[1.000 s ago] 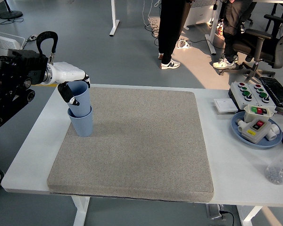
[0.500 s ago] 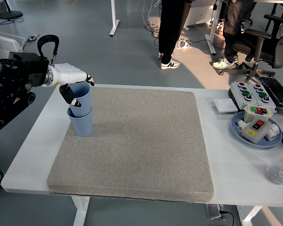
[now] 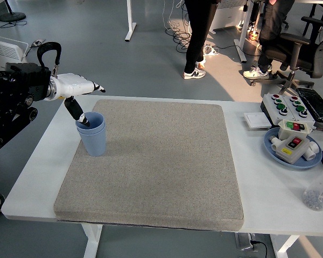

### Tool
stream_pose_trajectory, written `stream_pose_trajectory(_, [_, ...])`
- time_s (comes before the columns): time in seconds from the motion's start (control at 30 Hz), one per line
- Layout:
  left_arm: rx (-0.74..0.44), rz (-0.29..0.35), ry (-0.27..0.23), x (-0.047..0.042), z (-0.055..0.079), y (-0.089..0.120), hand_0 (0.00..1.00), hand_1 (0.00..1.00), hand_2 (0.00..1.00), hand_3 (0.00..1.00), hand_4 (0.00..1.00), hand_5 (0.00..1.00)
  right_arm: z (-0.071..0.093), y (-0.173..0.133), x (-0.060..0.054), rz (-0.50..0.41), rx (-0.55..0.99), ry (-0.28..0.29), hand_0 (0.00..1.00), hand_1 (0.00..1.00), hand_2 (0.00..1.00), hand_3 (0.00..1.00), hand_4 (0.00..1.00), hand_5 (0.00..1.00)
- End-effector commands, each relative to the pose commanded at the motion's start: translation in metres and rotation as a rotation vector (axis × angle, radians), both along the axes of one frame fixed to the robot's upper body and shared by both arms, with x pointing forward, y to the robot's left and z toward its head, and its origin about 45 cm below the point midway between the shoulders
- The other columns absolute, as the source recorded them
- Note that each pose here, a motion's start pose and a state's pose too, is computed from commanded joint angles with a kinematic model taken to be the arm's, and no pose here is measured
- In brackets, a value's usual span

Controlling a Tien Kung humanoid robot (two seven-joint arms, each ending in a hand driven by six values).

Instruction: Push cup pick cup insert cup

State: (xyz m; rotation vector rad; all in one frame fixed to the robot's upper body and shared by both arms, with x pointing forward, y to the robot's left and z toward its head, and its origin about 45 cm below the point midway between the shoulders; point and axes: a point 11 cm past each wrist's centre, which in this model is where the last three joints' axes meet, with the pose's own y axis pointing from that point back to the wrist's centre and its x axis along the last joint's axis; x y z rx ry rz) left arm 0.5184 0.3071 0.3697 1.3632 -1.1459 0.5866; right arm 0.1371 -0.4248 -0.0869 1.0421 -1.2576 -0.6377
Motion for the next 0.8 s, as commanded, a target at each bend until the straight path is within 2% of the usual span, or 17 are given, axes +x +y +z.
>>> stream_pose_trajectory(0.03, [-0.008,-0.001,-0.013,0.0,0.001,0.0,0.957,0.962,0.998,0.981,0.924,0.552,0.0,0.0,0.0,0.0,0.0,-0.001,0.523,0.544,0.618,0.562,0.112,0.447])
stream_pose_trajectory(0.07, [-0.014,0.0,-0.019,-0.0003,0.001,0.0,0.957,0.962,0.998,0.981,0.924,0.552,0.0,0.0,0.001,-0.001,0.0,-0.002,0.523,0.544,0.618,0.562,0.112,0.447])
stream_pose_trajectory(0.13, [-0.089,0.015,-0.081,-0.0009,0.006,0.0,0.957,0.962,0.998,0.981,0.924,0.552,0.001,0.0,0.002,-0.001,0.0,-0.006,0.523,0.544,0.618,0.562,0.112,0.447])
stream_pose_trajectory(0.2, [-0.138,0.027,-0.116,-0.0015,0.01,0.0,0.957,0.962,0.998,0.981,0.924,0.552,0.001,0.0,0.003,-0.001,0.0,-0.007,0.523,0.544,0.618,0.562,0.112,0.447])
stream_pose_trajectory(0.23, [-0.173,0.032,-0.136,-0.0023,0.012,0.0,0.826,0.864,0.893,0.813,0.762,0.595,0.001,0.0,0.003,-0.001,0.0,-0.008,0.523,0.544,0.618,0.562,0.112,0.447])
stream_pose_trajectory(0.27, [-0.22,0.041,-0.15,-0.0053,0.009,-0.002,0.826,0.864,0.893,0.813,0.762,0.595,0.001,-0.001,0.003,-0.003,-0.001,-0.009,0.523,0.544,0.618,0.562,0.112,0.447])
stream_pose_trajectory(0.33, [-0.307,0.058,-0.187,-0.0074,0.016,-0.003,0.826,0.864,0.893,0.813,0.762,0.595,0.001,-0.001,0.002,-0.005,-0.001,-0.01,0.523,0.544,0.618,0.562,0.112,0.447])
stream_pose_trajectory(0.4, [-0.435,0.074,-0.222,-0.0139,0.012,-0.01,0.826,0.864,0.893,0.813,0.762,0.595,0.001,-0.001,0.003,-0.006,-0.001,-0.011,0.523,0.544,0.618,0.562,0.112,0.447])
stream_pose_trajectory(0.43, [-0.481,0.08,-0.238,-0.0158,0.015,-0.01,0.749,0.792,0.795,0.752,0.691,0.614,0.001,-0.001,0.003,-0.006,-0.001,-0.011,0.523,0.544,0.618,0.562,0.113,0.448])
stream_pose_trajectory(0.6, [-0.887,0.142,-0.28,-0.0394,0.01,-0.019,0.749,0.792,0.795,0.752,0.691,0.614,0.002,-0.002,0.005,-0.006,-0.001,-0.019,0.523,0.544,0.618,0.562,0.113,0.448])
stream_pose_trajectory(0.63, [-0.966,0.144,-0.278,-0.0443,0.009,-0.021,0.731,0.783,0.777,0.737,0.649,0.755,0.002,-0.002,0.005,-0.005,-0.001,-0.02,0.523,0.544,0.618,0.562,0.113,0.448])
stream_pose_trajectory(0.8, [-1.364,0.175,-0.268,-0.0743,0.006,-0.013,0.731,0.783,0.777,0.737,0.649,0.755,0.003,-0.002,0.008,-0.006,0.0,-0.031,0.523,0.544,0.618,0.562,0.113,0.448])
